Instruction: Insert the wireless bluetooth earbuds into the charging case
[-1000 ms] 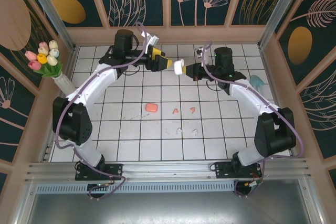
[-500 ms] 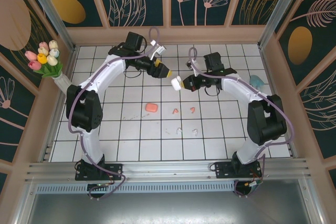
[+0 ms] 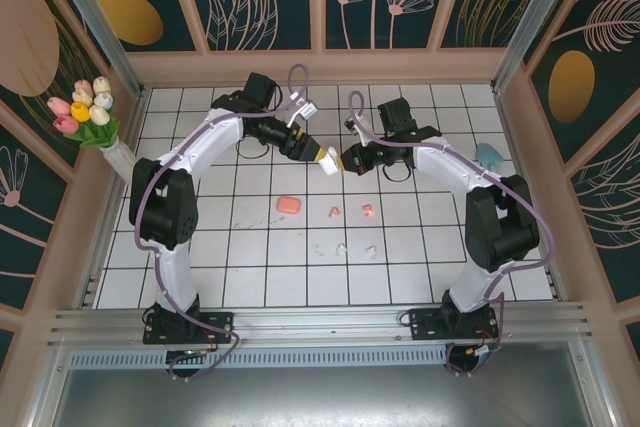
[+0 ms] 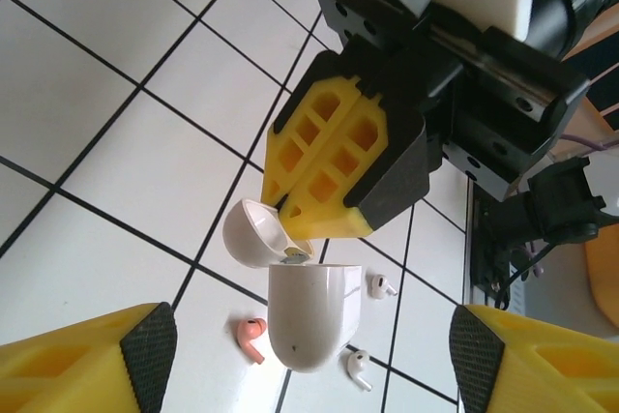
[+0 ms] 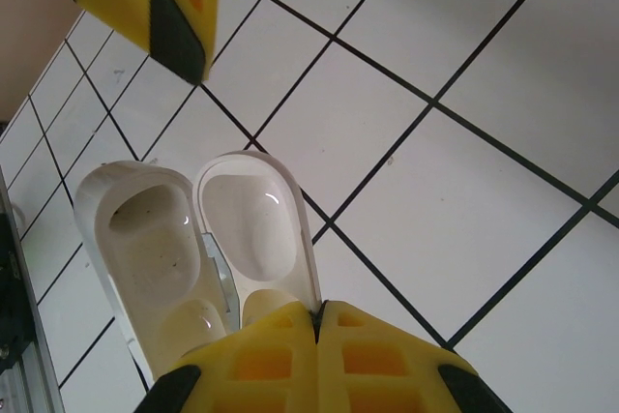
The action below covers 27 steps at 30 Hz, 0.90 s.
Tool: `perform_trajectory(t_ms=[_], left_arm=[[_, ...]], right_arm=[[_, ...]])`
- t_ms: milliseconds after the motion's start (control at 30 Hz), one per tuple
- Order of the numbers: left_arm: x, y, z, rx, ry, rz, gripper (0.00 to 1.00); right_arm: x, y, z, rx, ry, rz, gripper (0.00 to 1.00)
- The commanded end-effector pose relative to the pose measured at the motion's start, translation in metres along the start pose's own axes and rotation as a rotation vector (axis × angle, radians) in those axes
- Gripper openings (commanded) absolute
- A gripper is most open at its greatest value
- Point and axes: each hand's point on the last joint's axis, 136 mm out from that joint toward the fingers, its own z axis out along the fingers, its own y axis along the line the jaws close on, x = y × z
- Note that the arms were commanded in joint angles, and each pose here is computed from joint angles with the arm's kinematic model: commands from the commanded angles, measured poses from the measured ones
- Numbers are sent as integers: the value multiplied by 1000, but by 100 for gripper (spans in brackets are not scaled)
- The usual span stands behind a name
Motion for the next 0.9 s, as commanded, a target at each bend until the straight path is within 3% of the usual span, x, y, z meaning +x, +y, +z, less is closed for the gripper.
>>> perform_trajectory(t_ms=[0, 867], left_arm=[[12, -4, 11, 57, 29, -13, 75], [24, -16, 23, 147, 57, -23, 42]], right_arm=[[-8, 11, 2, -30, 0, -34, 0], [-12, 16, 6, -39, 11, -52, 0]])
